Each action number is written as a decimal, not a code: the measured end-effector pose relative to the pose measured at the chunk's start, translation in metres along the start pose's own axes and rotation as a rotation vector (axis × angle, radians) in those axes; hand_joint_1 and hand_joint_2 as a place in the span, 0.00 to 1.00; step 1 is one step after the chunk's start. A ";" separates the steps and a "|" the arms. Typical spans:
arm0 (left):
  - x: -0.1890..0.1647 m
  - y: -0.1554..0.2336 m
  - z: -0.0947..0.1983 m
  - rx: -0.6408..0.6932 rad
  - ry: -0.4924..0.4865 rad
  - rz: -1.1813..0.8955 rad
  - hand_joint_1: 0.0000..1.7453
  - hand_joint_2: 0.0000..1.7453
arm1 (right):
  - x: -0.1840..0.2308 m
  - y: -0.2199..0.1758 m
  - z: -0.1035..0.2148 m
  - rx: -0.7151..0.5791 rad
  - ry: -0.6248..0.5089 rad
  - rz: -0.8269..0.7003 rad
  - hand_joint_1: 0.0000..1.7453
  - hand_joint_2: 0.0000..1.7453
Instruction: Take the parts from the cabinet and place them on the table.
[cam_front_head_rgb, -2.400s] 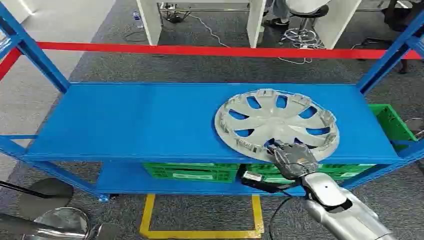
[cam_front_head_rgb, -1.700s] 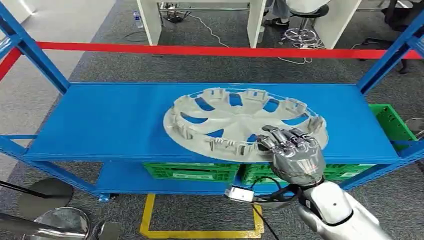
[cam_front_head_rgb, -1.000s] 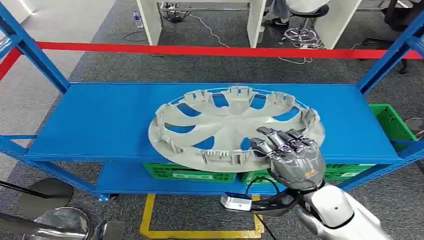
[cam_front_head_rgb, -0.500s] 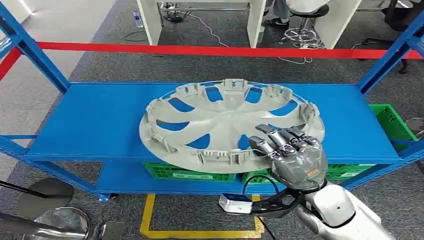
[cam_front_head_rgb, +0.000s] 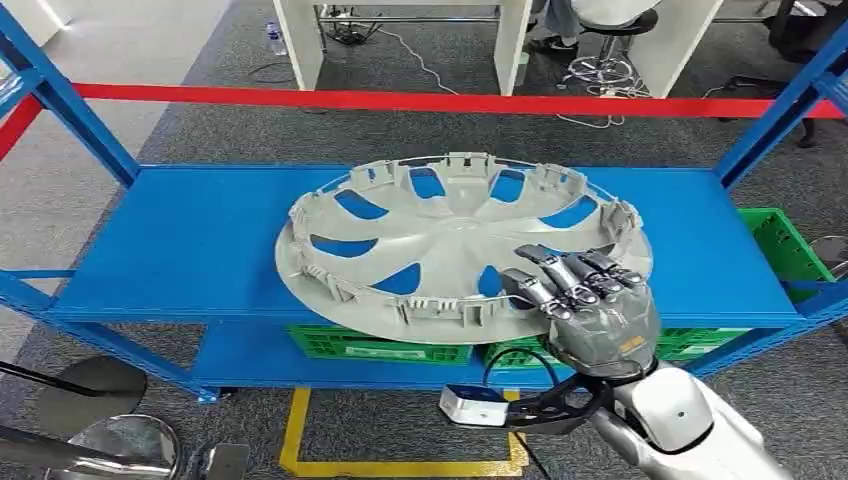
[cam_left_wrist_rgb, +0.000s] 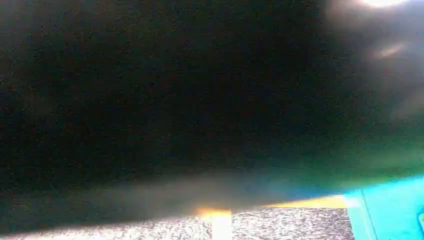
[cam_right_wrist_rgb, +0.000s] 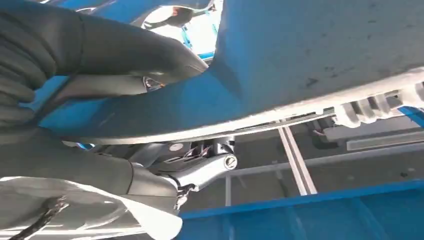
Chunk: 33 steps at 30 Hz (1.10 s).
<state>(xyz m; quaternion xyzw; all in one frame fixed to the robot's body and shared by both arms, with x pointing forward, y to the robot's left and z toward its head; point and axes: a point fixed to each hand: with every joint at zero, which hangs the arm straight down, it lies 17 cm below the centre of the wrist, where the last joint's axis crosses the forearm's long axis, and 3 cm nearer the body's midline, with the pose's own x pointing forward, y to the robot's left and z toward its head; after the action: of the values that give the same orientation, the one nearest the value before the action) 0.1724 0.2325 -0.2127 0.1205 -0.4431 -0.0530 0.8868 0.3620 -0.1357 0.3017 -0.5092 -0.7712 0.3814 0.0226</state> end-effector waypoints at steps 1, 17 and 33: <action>0.000 0.000 0.000 0.000 0.000 0.000 0.00 0.00 | 0.000 0.000 0.000 0.000 0.001 0.000 1.00 1.00; 0.000 -0.003 0.003 -0.006 -0.013 -0.033 0.00 0.00 | -0.002 0.001 0.001 0.003 0.021 0.005 1.00 1.00; 0.000 -0.004 0.004 -0.013 -0.014 -0.047 0.00 0.00 | -0.003 0.000 0.000 0.000 0.032 0.005 1.00 1.00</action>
<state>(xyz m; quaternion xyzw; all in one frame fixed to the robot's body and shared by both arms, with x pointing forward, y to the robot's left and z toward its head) 0.1694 0.2280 -0.2116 0.1248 -0.4462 -0.0777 0.8828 0.3635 -0.1378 0.3025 -0.5173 -0.7694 0.3731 0.0341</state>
